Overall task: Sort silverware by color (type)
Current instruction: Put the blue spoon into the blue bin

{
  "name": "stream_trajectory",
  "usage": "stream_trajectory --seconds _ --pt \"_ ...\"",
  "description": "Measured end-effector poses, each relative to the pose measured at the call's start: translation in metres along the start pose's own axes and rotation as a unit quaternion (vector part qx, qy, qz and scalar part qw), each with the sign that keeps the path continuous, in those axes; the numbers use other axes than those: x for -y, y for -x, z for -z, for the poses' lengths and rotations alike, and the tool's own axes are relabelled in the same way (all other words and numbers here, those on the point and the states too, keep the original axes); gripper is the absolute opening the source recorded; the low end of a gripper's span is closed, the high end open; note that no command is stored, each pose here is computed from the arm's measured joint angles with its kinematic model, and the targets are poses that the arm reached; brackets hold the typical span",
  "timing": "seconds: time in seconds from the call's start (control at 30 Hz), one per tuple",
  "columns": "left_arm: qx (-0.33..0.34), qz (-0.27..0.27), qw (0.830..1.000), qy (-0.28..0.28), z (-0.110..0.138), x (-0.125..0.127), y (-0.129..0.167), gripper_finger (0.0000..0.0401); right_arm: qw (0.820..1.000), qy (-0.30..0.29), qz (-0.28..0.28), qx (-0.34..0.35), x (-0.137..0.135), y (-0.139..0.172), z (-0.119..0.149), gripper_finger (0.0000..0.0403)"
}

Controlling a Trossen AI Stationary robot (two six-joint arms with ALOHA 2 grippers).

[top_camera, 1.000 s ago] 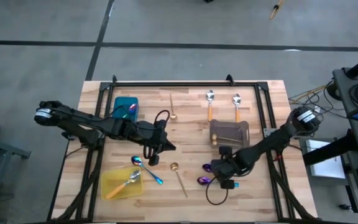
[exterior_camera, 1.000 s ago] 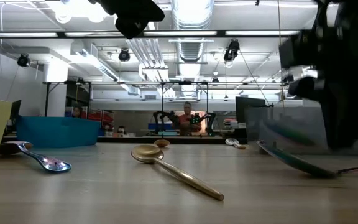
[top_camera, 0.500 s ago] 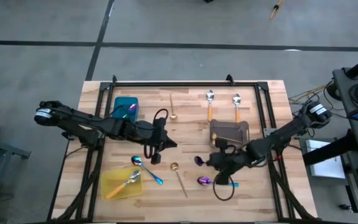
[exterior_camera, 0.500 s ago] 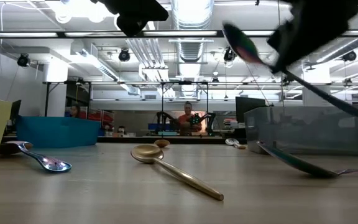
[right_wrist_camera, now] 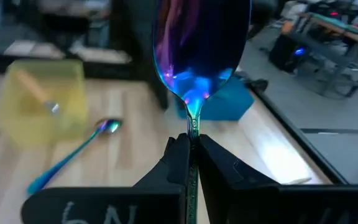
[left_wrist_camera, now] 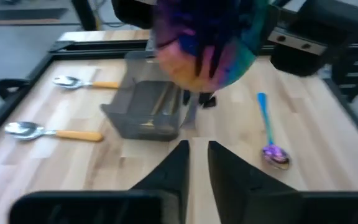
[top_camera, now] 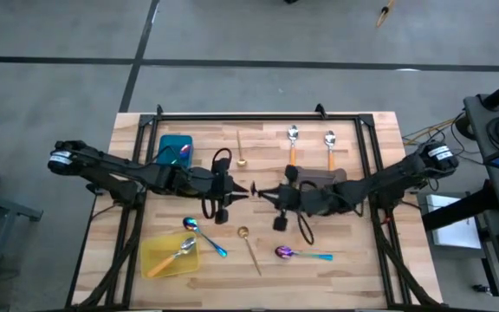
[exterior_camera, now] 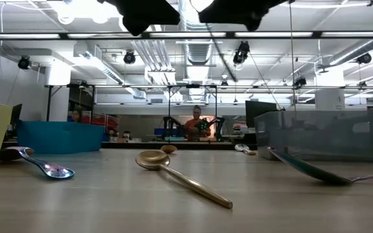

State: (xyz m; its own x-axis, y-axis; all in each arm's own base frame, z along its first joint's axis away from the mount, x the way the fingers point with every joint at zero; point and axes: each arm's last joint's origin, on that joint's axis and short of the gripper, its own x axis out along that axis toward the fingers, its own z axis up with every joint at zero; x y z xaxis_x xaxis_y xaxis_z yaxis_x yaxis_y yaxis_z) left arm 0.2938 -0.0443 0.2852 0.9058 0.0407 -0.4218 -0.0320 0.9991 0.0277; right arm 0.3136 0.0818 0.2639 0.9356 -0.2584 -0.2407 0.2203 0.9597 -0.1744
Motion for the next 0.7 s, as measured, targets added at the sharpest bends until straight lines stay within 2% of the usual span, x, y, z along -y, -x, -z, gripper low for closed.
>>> stream_trajectory --seconds 0.27,0.37,0.5,0.7 --pt "-0.002 -0.078 0.997 -0.013 0.012 -0.005 -0.003 0.0142 0.996 -0.037 0.036 0.071 0.008 -0.032 0.004 0.0012" --pt "0.003 -0.083 0.996 -0.013 0.016 -0.005 -0.004 0.0171 0.994 -0.038 0.045 0.091 0.008 -0.042 0.008 0.0012" --pt "0.023 -0.082 0.996 -0.005 0.019 -0.005 -0.007 0.0188 0.989 -0.048 0.056 0.127 0.009 -0.052 0.011 0.0012" --pt "0.037 -0.092 0.995 -0.001 0.022 -0.005 -0.013 0.0187 0.981 -0.063 0.065 0.169 0.010 -0.058 0.011 0.0012"
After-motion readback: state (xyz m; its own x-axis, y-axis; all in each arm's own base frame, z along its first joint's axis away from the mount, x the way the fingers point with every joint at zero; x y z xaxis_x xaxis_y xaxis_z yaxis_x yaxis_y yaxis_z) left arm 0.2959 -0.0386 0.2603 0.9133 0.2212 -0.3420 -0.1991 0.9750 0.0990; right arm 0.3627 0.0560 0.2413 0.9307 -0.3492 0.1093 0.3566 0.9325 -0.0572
